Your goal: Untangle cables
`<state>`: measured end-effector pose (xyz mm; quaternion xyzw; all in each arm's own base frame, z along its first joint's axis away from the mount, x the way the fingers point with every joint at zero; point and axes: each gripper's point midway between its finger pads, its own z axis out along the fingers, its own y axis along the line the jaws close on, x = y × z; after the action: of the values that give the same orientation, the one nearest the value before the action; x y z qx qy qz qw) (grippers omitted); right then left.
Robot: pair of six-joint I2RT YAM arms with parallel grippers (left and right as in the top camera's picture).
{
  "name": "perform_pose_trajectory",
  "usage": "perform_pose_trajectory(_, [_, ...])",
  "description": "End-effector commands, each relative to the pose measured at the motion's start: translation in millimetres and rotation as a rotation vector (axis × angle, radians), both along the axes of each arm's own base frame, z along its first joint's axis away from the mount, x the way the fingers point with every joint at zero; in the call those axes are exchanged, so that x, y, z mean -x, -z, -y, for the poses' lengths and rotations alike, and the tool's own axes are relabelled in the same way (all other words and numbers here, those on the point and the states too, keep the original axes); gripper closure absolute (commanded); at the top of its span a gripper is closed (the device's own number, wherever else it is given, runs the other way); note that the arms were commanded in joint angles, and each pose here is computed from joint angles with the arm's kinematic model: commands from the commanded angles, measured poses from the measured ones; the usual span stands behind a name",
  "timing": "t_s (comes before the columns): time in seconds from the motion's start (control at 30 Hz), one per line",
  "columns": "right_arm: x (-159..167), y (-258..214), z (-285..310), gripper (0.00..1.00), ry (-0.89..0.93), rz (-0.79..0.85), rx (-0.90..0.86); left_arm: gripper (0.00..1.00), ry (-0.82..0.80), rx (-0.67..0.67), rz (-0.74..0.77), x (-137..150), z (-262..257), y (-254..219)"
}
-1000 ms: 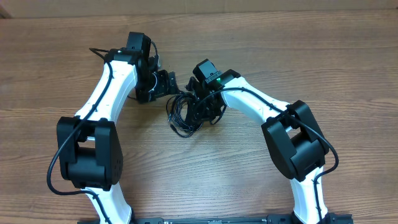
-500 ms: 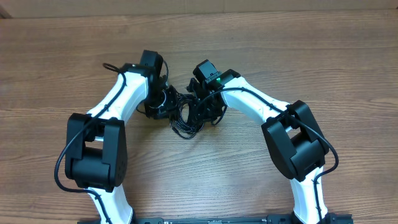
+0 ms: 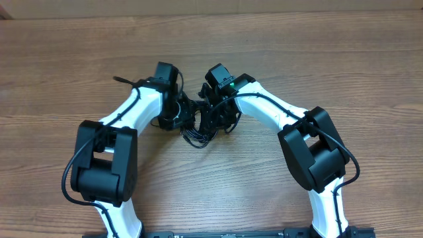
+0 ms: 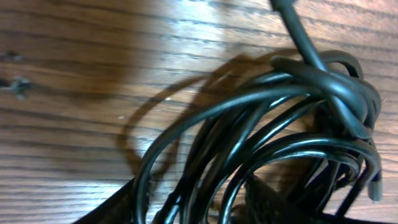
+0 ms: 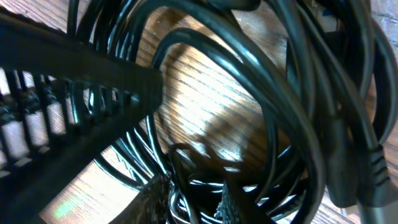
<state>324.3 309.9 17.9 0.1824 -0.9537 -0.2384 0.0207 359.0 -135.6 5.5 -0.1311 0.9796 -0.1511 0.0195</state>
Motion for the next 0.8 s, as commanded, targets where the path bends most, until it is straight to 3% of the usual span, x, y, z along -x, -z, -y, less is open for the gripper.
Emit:
perform_pose_trajectory(0.0, [-5.4,-5.0,-2.9,0.72,-0.008,0.024,-0.002,0.55,-0.003,-0.098,-0.019,12.0,-2.4,16.7])
perform_pose_trajectory(0.27, [-7.0,-7.5,-3.9,0.71,-0.008,0.028,-0.005,0.79,0.026,-0.117,-0.010,13.4,0.5,17.3])
perform_pose_trajectory(0.43, [-3.1,-6.5,-0.8,0.73,-0.055,0.034,0.000,0.81,0.077,-0.107,-0.027,17.0,-10.5,17.3])
perform_pose_trajectory(0.6, [2.0,-7.9,-2.9,0.88,-0.074,0.018,-0.016,0.82,0.164,-0.088,-0.011,16.1,-17.0,16.6])
perform_pose_trajectory(0.77, [13.0,-8.5,-4.5,0.87,-0.078,-0.036,-0.042,0.80,0.177,-0.069,0.014,10.9,-14.7,15.5])
